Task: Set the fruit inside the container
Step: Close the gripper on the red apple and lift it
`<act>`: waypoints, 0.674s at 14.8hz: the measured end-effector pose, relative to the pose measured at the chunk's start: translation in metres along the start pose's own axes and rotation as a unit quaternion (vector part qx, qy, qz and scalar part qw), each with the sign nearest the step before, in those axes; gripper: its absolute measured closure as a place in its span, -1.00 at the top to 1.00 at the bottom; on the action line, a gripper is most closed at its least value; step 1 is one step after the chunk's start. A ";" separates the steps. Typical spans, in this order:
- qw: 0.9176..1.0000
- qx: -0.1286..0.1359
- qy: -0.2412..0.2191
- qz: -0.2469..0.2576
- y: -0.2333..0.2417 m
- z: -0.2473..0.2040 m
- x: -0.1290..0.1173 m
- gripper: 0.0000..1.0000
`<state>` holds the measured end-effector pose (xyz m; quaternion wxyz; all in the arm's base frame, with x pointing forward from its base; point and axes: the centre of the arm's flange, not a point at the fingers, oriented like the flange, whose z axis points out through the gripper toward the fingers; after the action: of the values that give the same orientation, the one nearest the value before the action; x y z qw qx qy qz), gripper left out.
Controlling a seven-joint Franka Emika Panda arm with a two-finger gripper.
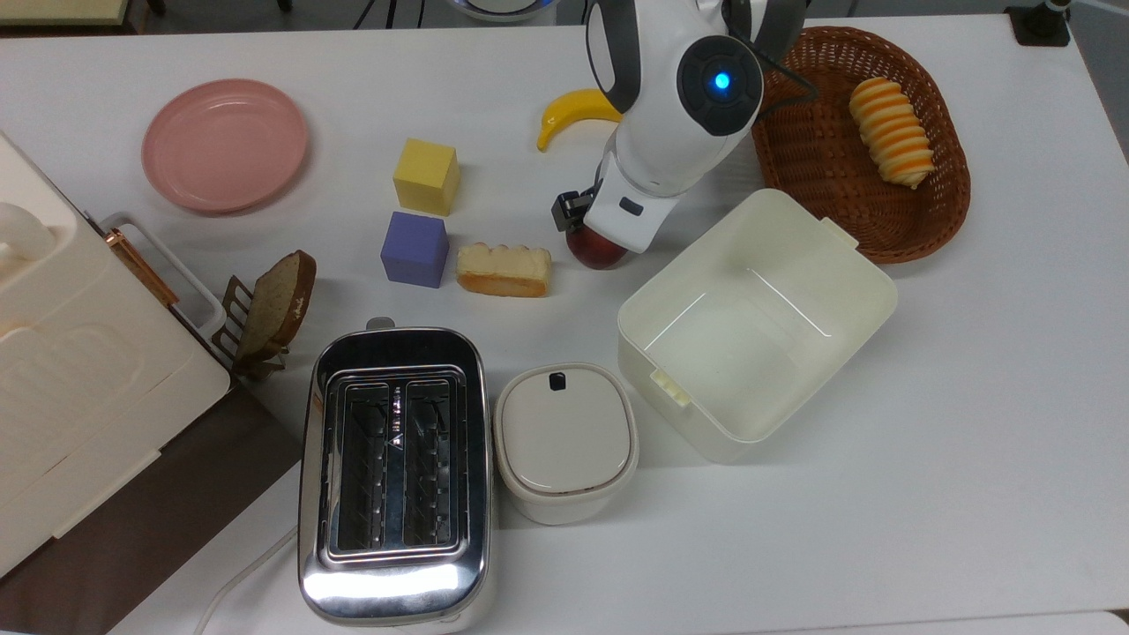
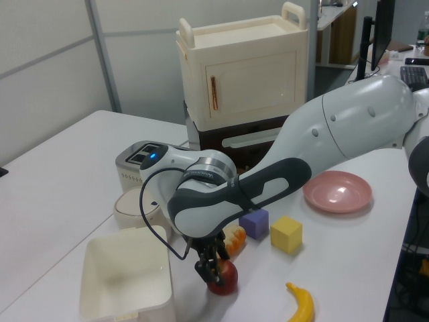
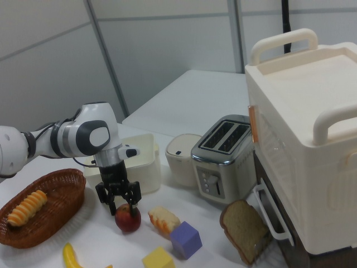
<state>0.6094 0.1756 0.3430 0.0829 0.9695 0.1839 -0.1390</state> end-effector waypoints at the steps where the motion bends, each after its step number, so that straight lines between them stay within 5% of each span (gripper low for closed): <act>1: 1.000 -0.004 0.000 0.000 0.001 0.000 0.000 0.47; 6: 1.000 -0.003 0.020 -0.013 0.013 -0.049 -0.024 0.47; 10: 0.998 0.027 0.054 0.001 0.024 -0.111 -0.043 0.47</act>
<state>0.6063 0.1628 0.4636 0.0465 0.9776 0.1837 -0.0915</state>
